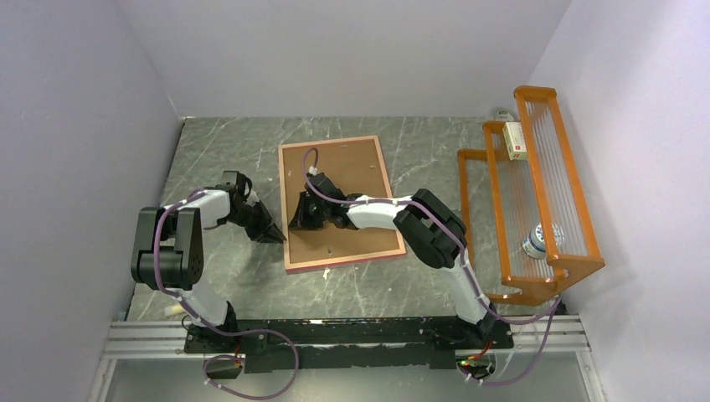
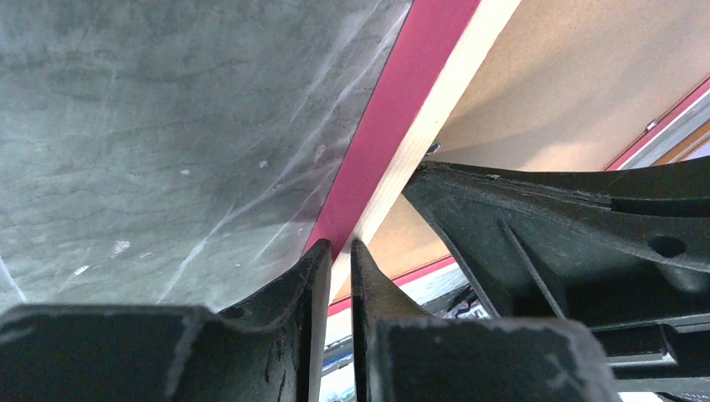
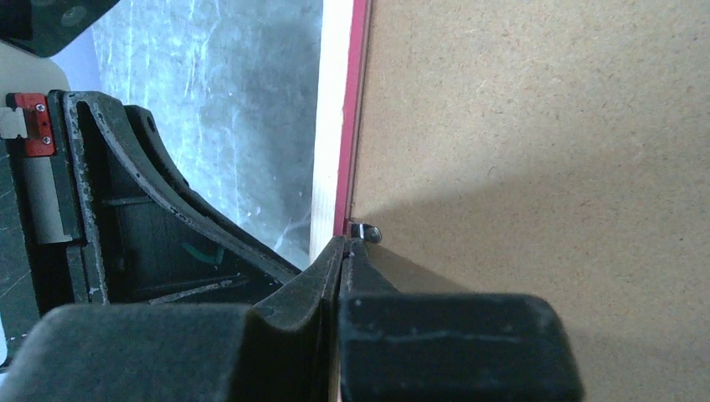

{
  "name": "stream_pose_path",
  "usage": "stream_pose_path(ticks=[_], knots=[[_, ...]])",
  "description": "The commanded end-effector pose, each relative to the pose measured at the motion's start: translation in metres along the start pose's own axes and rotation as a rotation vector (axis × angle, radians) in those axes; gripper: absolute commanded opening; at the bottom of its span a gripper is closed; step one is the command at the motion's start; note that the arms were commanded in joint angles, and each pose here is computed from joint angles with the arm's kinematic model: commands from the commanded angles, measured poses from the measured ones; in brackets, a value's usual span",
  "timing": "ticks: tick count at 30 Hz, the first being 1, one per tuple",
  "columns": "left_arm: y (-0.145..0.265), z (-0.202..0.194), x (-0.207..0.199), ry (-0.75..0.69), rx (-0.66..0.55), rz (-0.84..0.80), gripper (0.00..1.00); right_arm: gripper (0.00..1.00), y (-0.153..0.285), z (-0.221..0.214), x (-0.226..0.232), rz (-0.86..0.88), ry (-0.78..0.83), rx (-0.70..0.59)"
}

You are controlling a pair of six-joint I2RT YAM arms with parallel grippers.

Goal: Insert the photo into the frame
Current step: Install the photo frame at the center of the board.

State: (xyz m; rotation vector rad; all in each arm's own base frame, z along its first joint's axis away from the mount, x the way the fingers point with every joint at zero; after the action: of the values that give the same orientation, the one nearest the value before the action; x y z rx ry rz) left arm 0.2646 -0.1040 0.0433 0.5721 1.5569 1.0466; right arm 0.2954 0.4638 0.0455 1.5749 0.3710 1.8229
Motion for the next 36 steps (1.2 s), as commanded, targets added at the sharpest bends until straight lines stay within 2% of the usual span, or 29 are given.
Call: stream_pose_path(ticks=[1, 10, 15, 20, 24, 28, 36], knots=[[-0.002, -0.018, 0.026, 0.003, 0.049, 0.125, 0.19, 0.01, -0.010, 0.019, -0.005, -0.022, 0.058, -0.110], [-0.003, -0.016, 0.024, 0.000, 0.046, 0.113, 0.18, 0.10, -0.001, 0.016, 0.032, 0.153, 0.093, -0.076], [-0.001, -0.013, 0.019, -0.010, 0.026, 0.092, 0.19, 0.20, 0.039, 0.024, 0.053, 0.202, 0.125, -0.122], [0.001, -0.012, 0.009, -0.023, 0.010, 0.031, 0.21, 0.32, 0.087, 0.030, 0.039, 0.074, 0.191, -0.182], [-0.001, -0.014, 0.007, -0.019, 0.018, 0.008, 0.30, 0.40, 0.108, 0.018, 0.000, -0.093, 0.236, -0.155], [-0.003, -0.015, 0.006, -0.010, 0.020, -0.009, 0.39, 0.43, 0.122, 0.002, -0.034, -0.222, 0.240, -0.101], [-0.005, -0.014, 0.005, -0.005, 0.023, -0.021, 0.39, 0.43, 0.122, -0.018, -0.064, -0.315, 0.255, -0.001]])
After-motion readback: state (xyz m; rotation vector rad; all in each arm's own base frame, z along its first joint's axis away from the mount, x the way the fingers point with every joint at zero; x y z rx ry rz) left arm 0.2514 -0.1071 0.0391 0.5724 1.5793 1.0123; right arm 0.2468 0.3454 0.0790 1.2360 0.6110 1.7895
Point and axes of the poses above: each gripper's point midway between its finger pads, its own y axis back along the fingers, its own x axis along the line the jaws close on, z = x × y, the point moved 2 cm from there along y, back along the fingers, and after that the axes turned 11 degrees about -y, right-handed, at the moved point
